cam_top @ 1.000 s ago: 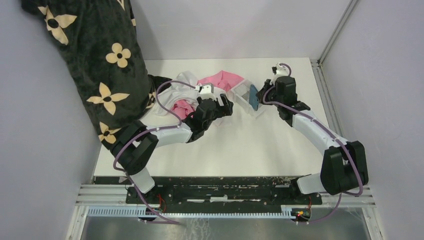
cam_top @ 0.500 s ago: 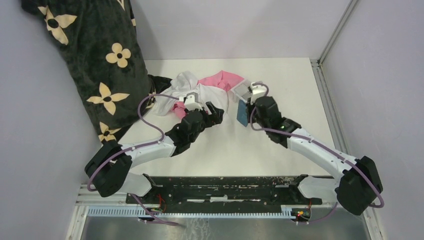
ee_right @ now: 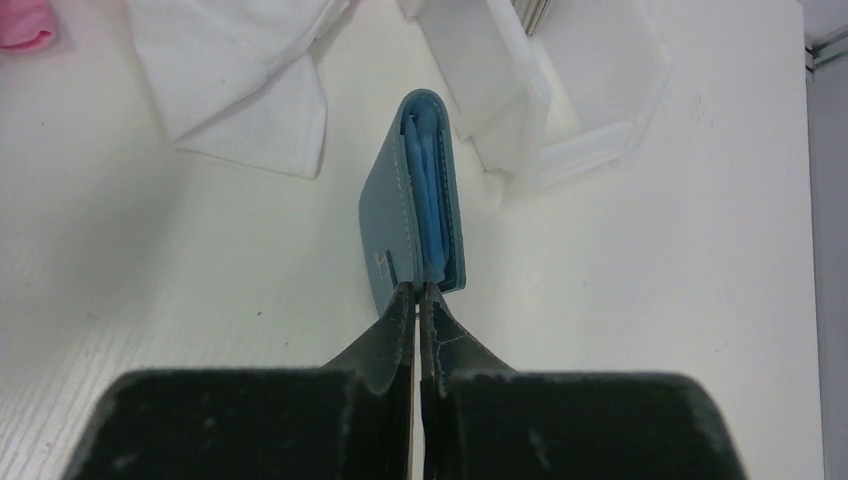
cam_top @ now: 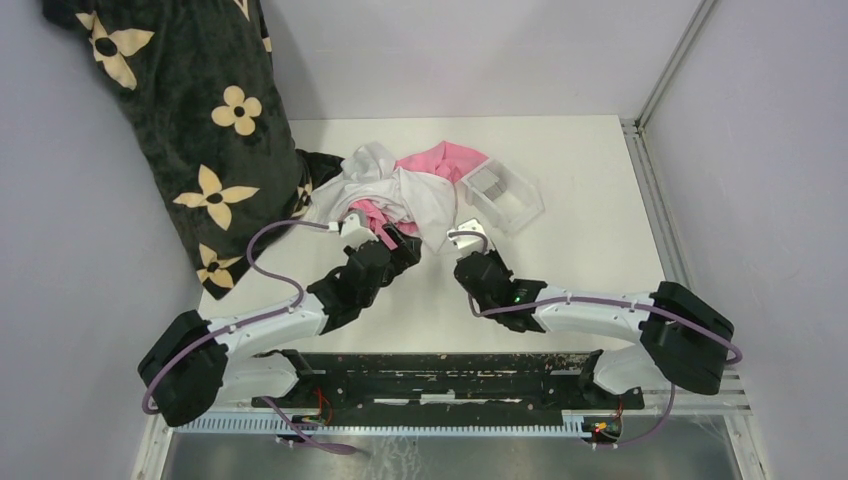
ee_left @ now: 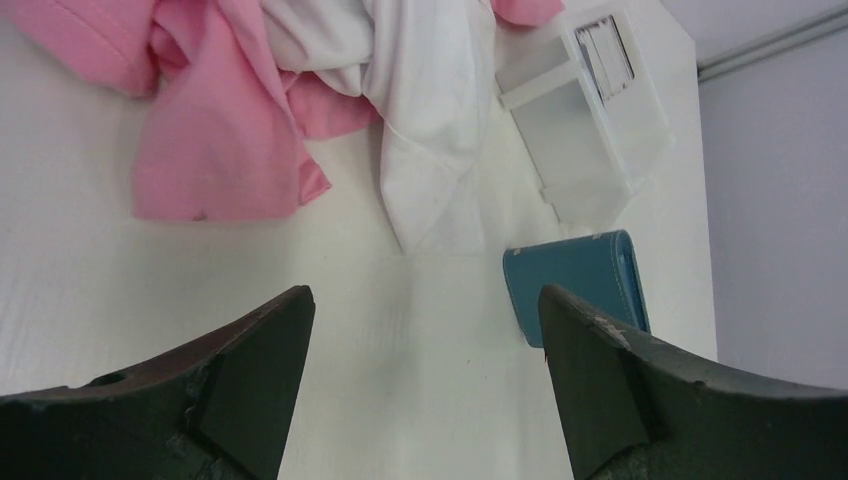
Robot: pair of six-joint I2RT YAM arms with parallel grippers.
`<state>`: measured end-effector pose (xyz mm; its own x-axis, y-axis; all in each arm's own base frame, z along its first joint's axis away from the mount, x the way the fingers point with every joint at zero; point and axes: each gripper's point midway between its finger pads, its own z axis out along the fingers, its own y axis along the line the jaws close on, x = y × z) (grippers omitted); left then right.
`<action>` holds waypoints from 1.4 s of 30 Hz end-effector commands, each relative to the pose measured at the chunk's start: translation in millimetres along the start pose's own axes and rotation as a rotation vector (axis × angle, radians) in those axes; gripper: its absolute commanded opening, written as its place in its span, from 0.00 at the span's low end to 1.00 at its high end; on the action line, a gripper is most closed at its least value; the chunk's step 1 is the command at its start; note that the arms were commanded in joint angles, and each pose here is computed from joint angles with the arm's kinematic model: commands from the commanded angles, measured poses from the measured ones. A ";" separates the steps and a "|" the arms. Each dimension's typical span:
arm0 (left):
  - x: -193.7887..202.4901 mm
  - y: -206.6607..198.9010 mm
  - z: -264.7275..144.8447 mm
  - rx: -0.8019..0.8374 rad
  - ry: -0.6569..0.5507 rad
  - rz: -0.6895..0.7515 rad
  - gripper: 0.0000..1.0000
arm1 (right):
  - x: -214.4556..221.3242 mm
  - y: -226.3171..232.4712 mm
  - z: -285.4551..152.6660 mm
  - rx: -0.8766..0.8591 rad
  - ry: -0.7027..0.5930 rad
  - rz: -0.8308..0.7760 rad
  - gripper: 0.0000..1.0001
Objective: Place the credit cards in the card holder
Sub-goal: Place the card holder at the center of the board.
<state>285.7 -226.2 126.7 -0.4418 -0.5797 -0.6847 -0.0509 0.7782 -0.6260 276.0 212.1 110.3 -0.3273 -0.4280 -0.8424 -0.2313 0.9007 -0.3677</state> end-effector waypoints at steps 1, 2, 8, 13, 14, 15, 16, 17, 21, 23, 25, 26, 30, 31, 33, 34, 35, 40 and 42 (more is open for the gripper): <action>-16.6 22.1 -10.2 -0.092 -0.089 -0.102 0.90 | -4.1 12.3 -2.4 0.038 -0.028 -0.017 0.01; -17.9 26.3 -12.1 -0.103 -0.098 -0.108 0.90 | -1.7 22.3 -4.2 0.021 -0.029 -0.027 0.01; -22.6 41.4 -20.8 -0.132 -0.132 -0.142 0.90 | 15.7 79.2 -16.0 -0.039 -0.031 -0.092 0.01; -25.3 44.4 -22.7 -0.153 -0.138 -0.130 0.90 | 16.4 96.0 -30.2 -0.055 -0.043 -0.046 0.25; -25.9 44.2 -22.7 -0.154 -0.140 -0.127 0.90 | 12.1 96.5 -33.6 -0.064 -0.047 -0.040 0.35; -26.8 43.0 -22.4 -0.151 -0.142 -0.123 0.90 | 8.4 95.0 -36.7 -0.068 -0.045 -0.043 0.45; -27.5 41.9 -21.7 -0.150 -0.144 -0.114 0.90 | 3.1 94.1 -40.0 -0.076 -0.045 -0.036 0.53; -28.9 40.3 -21.0 -0.150 -0.146 -0.105 0.91 | -1.1 92.5 -43.6 -0.083 -0.043 -0.030 0.59; -30.4 32.2 -16.0 -0.141 -0.144 -0.068 0.91 | -13.4 83.7 -56.2 -0.112 -0.042 0.048 0.73; -27.7 22.8 -11.7 -0.101 -0.129 -0.053 0.91 | -15.8 73.9 -60.6 -0.098 -0.039 0.085 0.73; -23.0 11.3 -6.1 -0.053 -0.110 -0.031 0.90 | -15.7 62.2 -63.5 -0.062 -0.040 0.128 0.72; -20.4 4.6 -3.1 -0.028 -0.098 -0.019 0.90 | -16.3 55.4 -64.0 -0.039 -0.039 0.156 0.71; -4.8 -20.9 12.4 0.055 -0.031 0.054 0.87 | -11.3 28.1 -58.8 0.052 -0.025 0.258 0.58; 1.5 -26.1 17.5 0.073 -0.010 0.076 0.86 | -9.1 24.0 -55.3 0.060 -0.013 0.292 0.56; 10.1 -37.0 25.1 0.110 0.023 0.119 0.83 | -2.5 14.6 -47.1 0.082 0.017 0.362 0.51; 12.7 -43.9 29.1 0.127 0.034 0.138 0.81 | 0.2 9.4 -42.6 0.092 0.031 0.404 0.49; 17.7 -46.8 33.3 0.135 0.052 0.154 0.80 | 4.3 5.9 -38.6 0.099 0.047 0.440 0.47; 43.3 -49.9 53.2 0.139 0.127 0.218 0.74 | 22.4 -7.7 -17.9 0.112 0.113 0.612 0.39; 51.8 -46.5 61.0 0.127 0.143 0.234 0.72 | 27.3 -7.3 -10.9 0.100 0.139 0.649 0.37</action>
<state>311.1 -284.2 93.4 -0.5525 -0.4039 -0.7291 0.0791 0.8454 -0.5283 253.1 186.9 100.9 -0.4627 0.0501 -0.8851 0.1027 0.9947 0.0026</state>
